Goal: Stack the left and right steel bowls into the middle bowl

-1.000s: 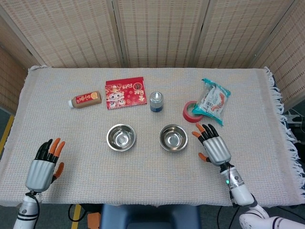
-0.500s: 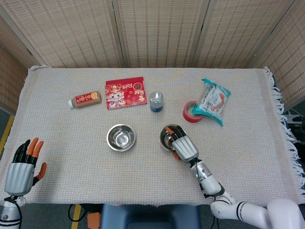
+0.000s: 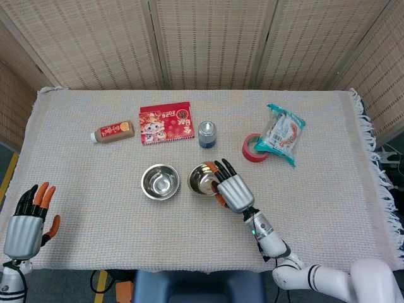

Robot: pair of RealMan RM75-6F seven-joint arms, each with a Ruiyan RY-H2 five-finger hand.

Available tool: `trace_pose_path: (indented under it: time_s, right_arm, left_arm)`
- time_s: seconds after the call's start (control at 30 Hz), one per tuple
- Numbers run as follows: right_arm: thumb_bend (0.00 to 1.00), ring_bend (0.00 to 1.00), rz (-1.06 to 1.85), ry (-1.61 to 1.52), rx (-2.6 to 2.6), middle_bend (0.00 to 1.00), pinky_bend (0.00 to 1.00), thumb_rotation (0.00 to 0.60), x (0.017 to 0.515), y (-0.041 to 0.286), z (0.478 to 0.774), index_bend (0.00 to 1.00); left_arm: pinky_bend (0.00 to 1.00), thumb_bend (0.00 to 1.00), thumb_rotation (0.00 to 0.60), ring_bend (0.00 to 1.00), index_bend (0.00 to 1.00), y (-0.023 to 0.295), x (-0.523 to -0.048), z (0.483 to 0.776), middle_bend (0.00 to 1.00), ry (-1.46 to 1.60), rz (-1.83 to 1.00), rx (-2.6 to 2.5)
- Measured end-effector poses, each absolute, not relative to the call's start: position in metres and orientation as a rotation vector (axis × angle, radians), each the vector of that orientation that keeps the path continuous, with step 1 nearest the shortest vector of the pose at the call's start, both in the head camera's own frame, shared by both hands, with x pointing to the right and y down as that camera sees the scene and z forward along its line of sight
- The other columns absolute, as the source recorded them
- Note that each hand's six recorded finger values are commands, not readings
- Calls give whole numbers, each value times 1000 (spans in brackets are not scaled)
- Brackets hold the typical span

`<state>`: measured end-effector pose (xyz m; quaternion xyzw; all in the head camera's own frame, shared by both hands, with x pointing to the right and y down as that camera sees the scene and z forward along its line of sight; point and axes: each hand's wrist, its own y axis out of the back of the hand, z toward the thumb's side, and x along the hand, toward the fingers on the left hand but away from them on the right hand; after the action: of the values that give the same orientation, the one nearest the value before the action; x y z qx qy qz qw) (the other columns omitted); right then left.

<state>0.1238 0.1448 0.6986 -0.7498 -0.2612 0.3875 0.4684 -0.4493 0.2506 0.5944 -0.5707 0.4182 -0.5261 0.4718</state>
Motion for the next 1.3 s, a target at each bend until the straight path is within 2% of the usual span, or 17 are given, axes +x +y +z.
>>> trace_pose_path:
  time_s: [0.27, 0.57, 0.63, 0.7, 0.73, 0.8, 0.9, 1.0, 1.13, 1.3]
  right_arm:
    - [510, 0, 808, -637, -1823, 39, 0, 600, 60, 141, 676, 722]
    - [510, 0, 850, -572, -1817, 38, 0, 600, 26, 141, 709, 623]
    - [510, 0, 862, -566, -1818, 38, 0, 600, 21, 140, 717, 526]
    - [486, 0, 869, -567, -1831, 24, 0, 600, 15, 139, 725, 317]
    - [444, 0, 869, -570, -1839, 13, 0, 600, 13, 139, 728, 173]
    - [317, 0, 869, -577, -1854, 0, 0, 600, 10, 139, 732, 9]
    - [201, 0, 869, -585, -1863, 0, 0, 600, 12, 139, 731, 0]
    - [142, 0, 866, -590, -1883, 0, 0, 600, 18, 141, 725, 0]
    - [127, 0, 870, -594, -1912, 0, 0, 600, 35, 144, 712, 0]
    - [127, 0, 953, -619, -1865, 0, 0, 600, 105, 152, 684, 0]
  left_arm:
    - [125, 434, 600, 0, 0, 247, -460, 589, 9, 1069, -1299, -1391]
    - [125, 437, 600, 0, 0, 246, -469, 581, 9, 1105, -1306, -1388]
    - [125, 439, 600, 0, 0, 246, -470, 581, 9, 1110, -1307, -1387]
    - [125, 441, 600, 0, 0, 246, -471, 580, 9, 1115, -1307, -1385]
    - [125, 440, 600, 0, 0, 245, -472, 580, 9, 1118, -1309, -1384]
    - [125, 437, 600, 0, 0, 245, -473, 580, 10, 1119, -1312, -1382]
    - [125, 438, 600, 0, 0, 245, -473, 580, 9, 1116, -1312, -1381]
    - [125, 437, 600, 0, 0, 246, -471, 580, 9, 1111, -1312, -1380]
    - [125, 438, 600, 0, 0, 248, -468, 578, 7, 1103, -1298, -1380]
    - [125, 438, 600, 0, 0, 253, -466, 575, 0, 1081, -1307, -1391]
